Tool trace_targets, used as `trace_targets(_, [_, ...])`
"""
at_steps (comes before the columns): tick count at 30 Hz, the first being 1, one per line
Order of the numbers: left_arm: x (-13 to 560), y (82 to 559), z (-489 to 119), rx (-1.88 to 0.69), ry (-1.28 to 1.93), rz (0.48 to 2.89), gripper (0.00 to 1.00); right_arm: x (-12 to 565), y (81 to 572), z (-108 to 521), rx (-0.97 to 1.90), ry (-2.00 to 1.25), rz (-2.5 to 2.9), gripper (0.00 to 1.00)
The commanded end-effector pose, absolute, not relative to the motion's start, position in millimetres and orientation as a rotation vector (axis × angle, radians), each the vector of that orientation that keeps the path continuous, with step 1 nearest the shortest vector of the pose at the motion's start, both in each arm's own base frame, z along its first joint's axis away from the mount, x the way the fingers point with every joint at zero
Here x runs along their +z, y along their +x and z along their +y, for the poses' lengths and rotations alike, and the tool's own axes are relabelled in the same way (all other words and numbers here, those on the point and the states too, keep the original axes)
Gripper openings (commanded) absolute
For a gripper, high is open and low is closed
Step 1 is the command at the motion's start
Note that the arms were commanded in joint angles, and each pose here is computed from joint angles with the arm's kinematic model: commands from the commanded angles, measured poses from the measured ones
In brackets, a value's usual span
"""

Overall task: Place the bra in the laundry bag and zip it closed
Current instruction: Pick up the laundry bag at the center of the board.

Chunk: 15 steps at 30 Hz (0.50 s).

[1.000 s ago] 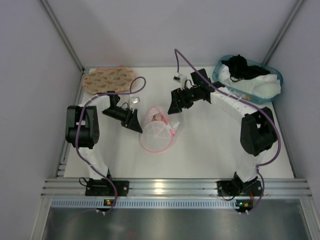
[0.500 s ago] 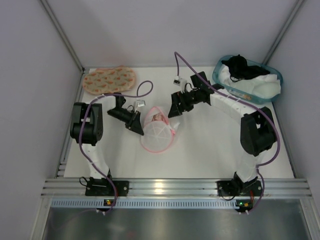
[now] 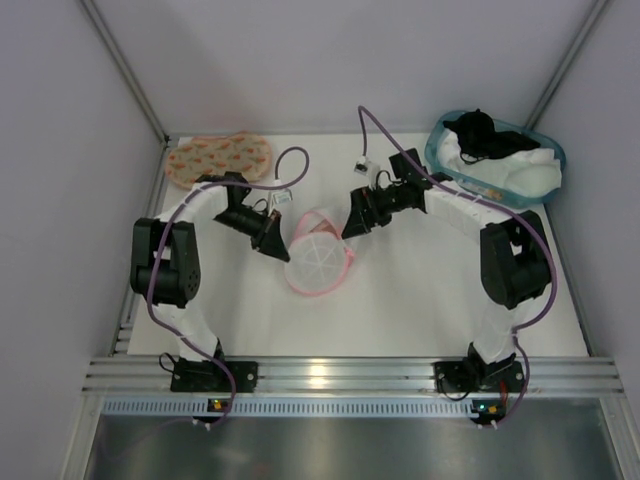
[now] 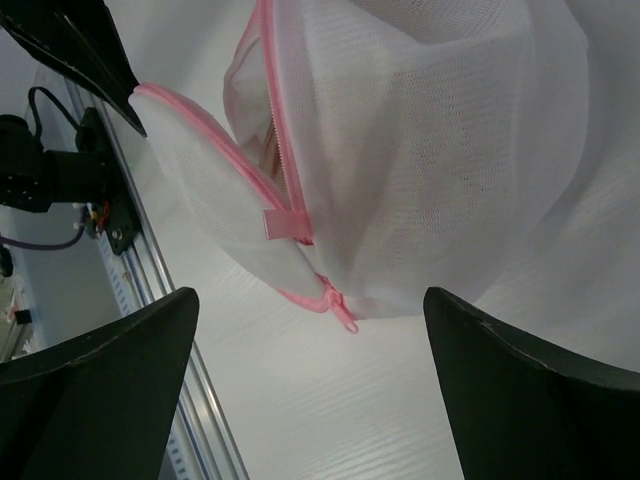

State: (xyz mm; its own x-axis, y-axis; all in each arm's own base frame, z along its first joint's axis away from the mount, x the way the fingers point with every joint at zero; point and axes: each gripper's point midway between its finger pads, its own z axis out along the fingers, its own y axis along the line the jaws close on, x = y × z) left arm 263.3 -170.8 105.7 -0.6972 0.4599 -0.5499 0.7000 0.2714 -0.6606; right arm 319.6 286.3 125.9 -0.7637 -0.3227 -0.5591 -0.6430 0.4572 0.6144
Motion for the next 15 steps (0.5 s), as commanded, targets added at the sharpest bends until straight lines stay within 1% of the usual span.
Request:
trace_targets(1, [138.5,259.6,-179.5,-1.402,1.176,2.167,0.0,154.0,326.5,300.9,1.359,-0.882,2.183,0.95])
trace_targets(3, [142.7,262.2,-184.9,-1.395,1.218,2.15,0.0,155.8,326.4,305.5,1.404,-0.892,2.167,0.95])
trace_targets(6, [143.6,268.2,-189.6,-1.408,1.257,2.137,0.0,162.6,331.7,310.7,1.415,-0.921,2.105,0.96])
trace_targets(7, [140.1,265.8,-189.9,-1.442,1.254,2.166,0.0,163.4,333.3,311.3,1.419,-0.925,2.094,0.97])
trace_targets(9, [143.0,272.2,-193.6,-1.438,1.295,2.135,0.0,166.6,338.5,314.5,1.416,-0.942,2.073,0.96])
trace_targets(15, [145.3,276.9,-197.4,-1.504,1.347,2.13,0.0,146.8,351.8,317.1,1.36,-1.021,2.065,0.96])
